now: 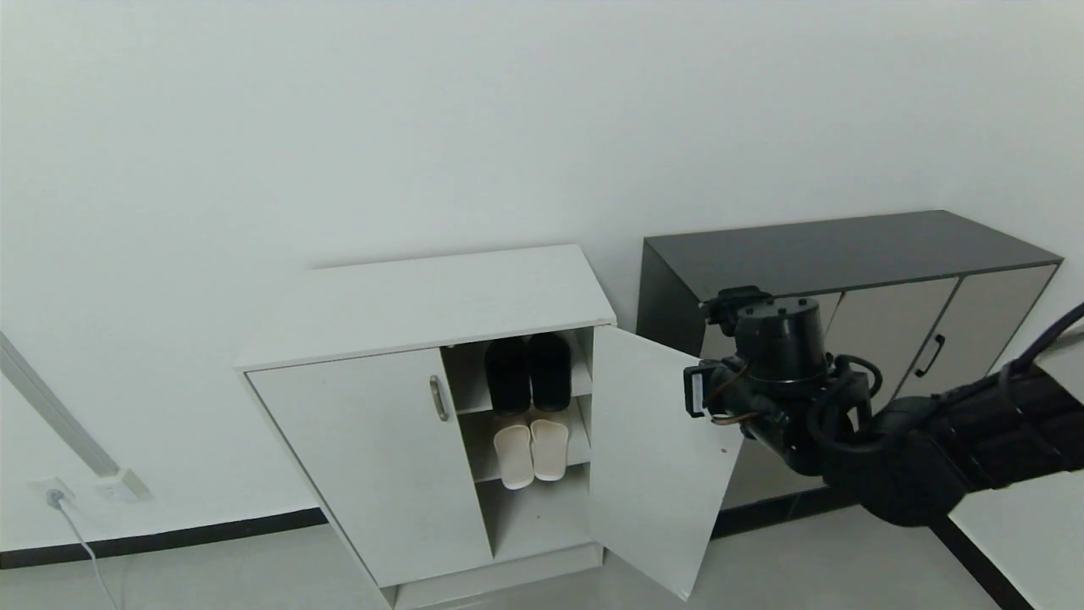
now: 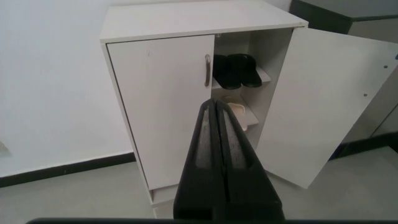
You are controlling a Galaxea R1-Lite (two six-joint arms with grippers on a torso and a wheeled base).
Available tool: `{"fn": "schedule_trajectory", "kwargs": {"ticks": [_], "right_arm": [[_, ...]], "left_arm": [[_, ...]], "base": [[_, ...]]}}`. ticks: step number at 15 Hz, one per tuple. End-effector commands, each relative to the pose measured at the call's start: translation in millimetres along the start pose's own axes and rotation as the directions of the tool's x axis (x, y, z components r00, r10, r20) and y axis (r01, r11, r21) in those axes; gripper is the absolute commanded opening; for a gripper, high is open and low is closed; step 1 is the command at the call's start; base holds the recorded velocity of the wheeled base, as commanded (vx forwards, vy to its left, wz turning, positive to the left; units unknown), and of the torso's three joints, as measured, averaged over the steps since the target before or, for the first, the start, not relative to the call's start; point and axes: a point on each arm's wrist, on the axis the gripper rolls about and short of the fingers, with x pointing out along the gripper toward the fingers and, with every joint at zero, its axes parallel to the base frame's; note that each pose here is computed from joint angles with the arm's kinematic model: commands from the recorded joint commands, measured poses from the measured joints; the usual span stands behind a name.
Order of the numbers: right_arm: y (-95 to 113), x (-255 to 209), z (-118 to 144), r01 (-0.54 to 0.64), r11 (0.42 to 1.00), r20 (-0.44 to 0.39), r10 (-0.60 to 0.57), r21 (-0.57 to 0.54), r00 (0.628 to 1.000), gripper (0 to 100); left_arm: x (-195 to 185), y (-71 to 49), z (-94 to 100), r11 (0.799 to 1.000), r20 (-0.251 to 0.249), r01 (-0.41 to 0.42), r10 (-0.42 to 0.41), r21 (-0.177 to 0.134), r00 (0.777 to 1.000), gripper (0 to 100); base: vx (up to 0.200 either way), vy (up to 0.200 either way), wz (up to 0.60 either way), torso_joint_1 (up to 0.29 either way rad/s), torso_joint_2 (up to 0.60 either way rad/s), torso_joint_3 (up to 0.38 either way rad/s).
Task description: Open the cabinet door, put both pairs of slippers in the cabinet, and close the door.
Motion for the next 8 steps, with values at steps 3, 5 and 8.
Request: {"fn": "schedule_trajectory", "kwargs": {"ticks": [3, 5, 8], "right_arm": [[-33.7, 76.5, 4.5, 0.09, 0.996, -0.039, -0.089, 0.029, 0.995, 0], [-40.9, 90.9, 0.3, 0.108, 0.994, -0.047, -0.106, 0.034, 0.993, 0], [-58.8, 107.9, -10.3, 0.114, 0.992, -0.076, -0.111, 0.044, 0.991, 0]], "left_arm": [[0.0, 0.0, 0.1, 1.0, 0.0, -0.001, 0.001, -0.001, 1.0, 0], [0.0, 0.0, 0.1, 1.0, 0.0, -0.001, 0.001, -0.001, 1.0, 0], [0.0, 0.0, 0.1, 1.0, 0.0, -0.001, 0.001, -0.001, 1.0, 0]], "base": [[0.0, 0.0, 0.0, 0.0, 0.0, 0.0], [0.0, 0.0, 0.0, 0.0, 0.0, 0.0], [0.0, 0.0, 0.0, 0.0, 0.0, 0.0]]}}
